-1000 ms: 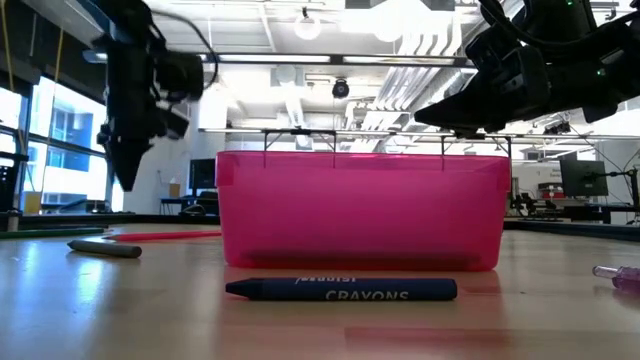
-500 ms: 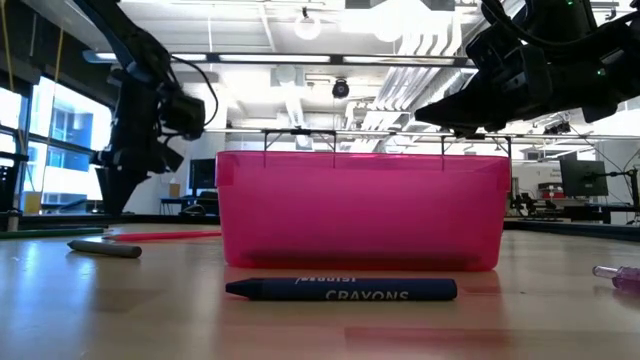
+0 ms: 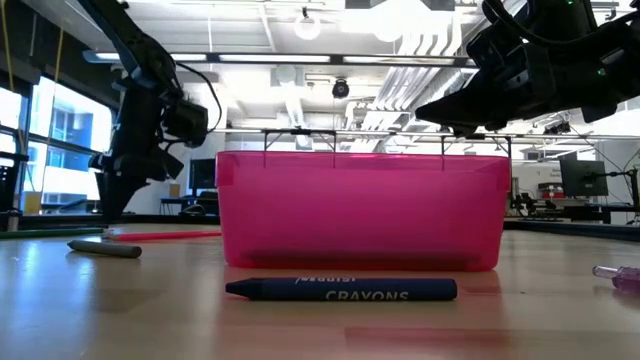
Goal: Sort crayons/erasers/pens/pencils in bins
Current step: Put the top blue crayon into the green bin
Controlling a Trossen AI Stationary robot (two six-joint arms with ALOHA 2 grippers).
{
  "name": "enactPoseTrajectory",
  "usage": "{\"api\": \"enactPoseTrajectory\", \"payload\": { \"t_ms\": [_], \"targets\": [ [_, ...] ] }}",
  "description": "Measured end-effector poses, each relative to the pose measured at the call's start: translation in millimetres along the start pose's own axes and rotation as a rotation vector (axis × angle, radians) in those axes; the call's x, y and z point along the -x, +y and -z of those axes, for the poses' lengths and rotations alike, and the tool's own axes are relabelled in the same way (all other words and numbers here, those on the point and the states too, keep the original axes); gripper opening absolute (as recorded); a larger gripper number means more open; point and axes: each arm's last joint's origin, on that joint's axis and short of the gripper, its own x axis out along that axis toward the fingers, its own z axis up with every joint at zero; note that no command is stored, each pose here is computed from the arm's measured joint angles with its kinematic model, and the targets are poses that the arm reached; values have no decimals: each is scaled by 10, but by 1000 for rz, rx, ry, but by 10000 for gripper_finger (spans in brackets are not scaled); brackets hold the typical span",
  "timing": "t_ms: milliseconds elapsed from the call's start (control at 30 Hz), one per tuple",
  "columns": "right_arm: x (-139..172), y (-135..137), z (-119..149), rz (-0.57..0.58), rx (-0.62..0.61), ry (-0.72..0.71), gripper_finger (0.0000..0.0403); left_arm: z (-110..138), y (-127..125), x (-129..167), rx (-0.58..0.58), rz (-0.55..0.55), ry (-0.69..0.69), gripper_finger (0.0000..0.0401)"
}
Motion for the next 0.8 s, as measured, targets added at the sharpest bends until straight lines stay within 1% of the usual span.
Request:
{"api": "enactPoseTrajectory", "payload": {
  "t_ms": [233,333,433,567,700,800],
  "targets": [
    [0,1,-1,-4,0,-1,0,-44,-58,-129,3,-77,64,107],
    [0,1,-1,-4,0,-1,0,-56,-64,-150,2,-69,77,103],
    [0,2,-1,-6,0,-1,0,-62,-73,-164,0,-46,85,85],
    [0,2,-2,-7,0,-2,0,-64,-93,-171,-19,-18,82,49],
    [0,2,-2,-7,8,-2,0,-65,-127,-169,-44,-21,75,15],
    [0,2,-2,-7,8,-2,0,-67,-155,-162,-70,-39,66,6]
  ]
}}
